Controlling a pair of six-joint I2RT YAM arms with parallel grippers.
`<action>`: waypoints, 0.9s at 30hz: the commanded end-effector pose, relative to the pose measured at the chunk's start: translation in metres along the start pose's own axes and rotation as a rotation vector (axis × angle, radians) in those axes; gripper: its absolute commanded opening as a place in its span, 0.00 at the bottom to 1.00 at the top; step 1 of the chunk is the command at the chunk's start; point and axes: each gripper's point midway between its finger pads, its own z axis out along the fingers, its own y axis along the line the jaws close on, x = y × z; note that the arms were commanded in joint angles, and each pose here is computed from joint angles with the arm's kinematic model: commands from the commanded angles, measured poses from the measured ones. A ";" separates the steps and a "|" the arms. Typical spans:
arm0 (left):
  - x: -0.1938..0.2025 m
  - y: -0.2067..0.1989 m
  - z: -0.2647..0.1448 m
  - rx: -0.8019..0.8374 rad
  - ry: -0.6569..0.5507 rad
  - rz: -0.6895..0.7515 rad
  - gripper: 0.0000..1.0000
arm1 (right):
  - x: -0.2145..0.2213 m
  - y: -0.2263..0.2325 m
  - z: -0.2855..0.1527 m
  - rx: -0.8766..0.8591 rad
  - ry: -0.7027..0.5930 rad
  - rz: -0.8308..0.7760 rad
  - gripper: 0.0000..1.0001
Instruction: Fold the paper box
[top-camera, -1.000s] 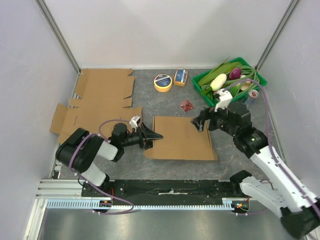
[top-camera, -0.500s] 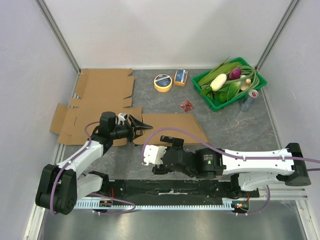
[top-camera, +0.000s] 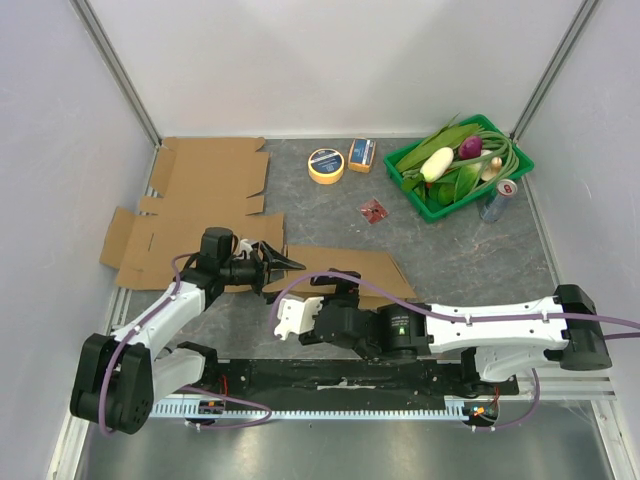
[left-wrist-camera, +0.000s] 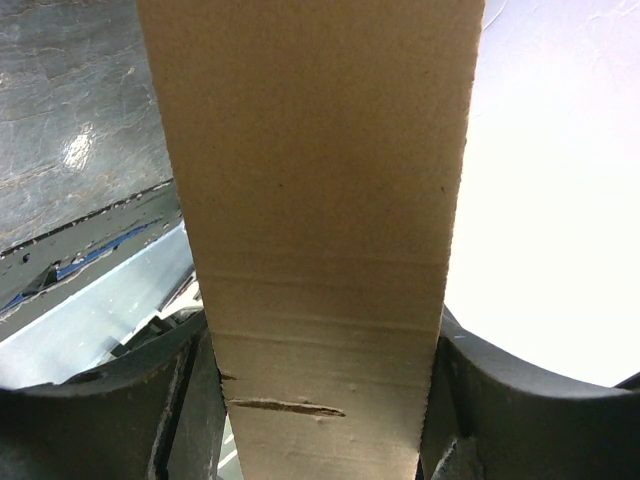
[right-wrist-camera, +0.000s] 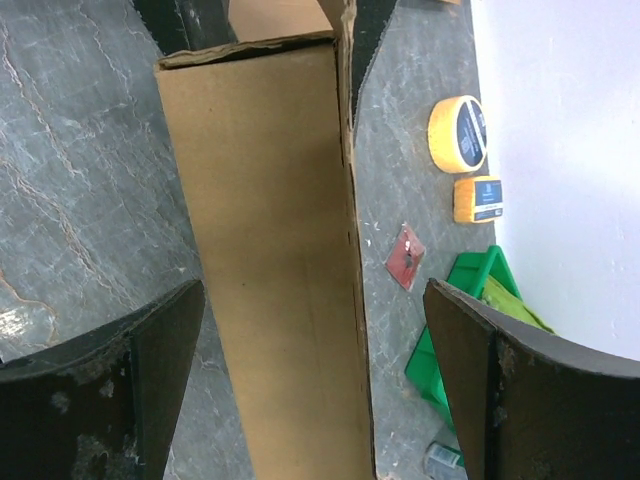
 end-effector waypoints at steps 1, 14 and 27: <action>0.015 -0.010 -0.007 0.035 0.067 0.022 0.36 | -0.002 0.002 0.009 -0.038 -0.033 0.061 0.98; 0.017 -0.005 -0.006 0.020 0.096 -0.064 0.35 | 0.020 0.004 0.030 -0.095 0.040 0.072 0.96; 0.019 -0.007 -0.005 0.037 0.123 -0.069 0.40 | 0.016 -0.019 0.034 0.098 0.036 0.037 0.78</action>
